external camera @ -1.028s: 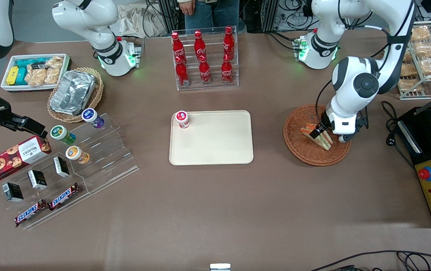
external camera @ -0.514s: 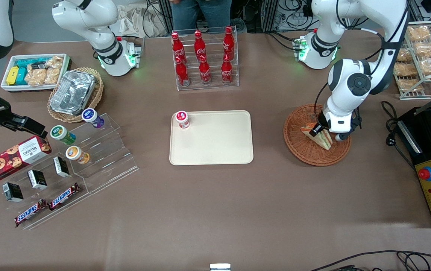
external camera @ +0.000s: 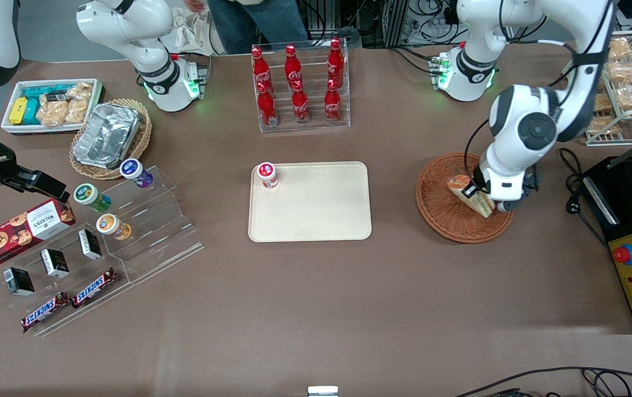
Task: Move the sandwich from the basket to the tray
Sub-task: 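Close the left gripper on the sandwich and lift it, then carry the held sandwich back over the basket toward the tray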
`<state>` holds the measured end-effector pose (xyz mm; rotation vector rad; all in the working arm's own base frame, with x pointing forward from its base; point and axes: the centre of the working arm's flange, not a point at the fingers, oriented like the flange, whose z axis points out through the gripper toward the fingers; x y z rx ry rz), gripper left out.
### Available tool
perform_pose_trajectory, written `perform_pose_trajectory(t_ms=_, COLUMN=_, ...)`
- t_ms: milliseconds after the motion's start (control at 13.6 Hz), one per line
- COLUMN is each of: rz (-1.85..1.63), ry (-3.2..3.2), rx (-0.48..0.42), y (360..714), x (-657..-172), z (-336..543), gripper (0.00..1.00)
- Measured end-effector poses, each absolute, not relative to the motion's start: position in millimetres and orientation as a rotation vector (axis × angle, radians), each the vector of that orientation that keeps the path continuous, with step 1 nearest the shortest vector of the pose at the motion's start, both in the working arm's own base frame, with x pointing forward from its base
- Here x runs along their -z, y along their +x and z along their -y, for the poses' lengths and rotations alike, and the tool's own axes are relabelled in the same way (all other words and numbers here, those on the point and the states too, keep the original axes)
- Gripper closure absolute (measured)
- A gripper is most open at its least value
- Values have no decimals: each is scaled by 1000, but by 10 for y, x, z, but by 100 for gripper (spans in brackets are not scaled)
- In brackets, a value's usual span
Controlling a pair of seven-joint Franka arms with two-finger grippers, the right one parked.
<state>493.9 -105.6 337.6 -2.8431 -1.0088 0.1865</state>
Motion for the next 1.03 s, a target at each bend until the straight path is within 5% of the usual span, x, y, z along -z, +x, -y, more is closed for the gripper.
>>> perform_pose_trajectory(t_ms=294, rz=939, ry=-2836, rx=-242, y=5316, x=-4471, z=1057, gripper=84)
perform_pose_trajectory(t_ms=661, rz=706, ry=-2911, rx=-285, y=5383, x=-5629, z=904, gripper=84)
perform_pose_trajectory(t_ms=1028, rz=623, ry=-2943, rx=-278, y=5369, x=-5943, z=862, gripper=84)
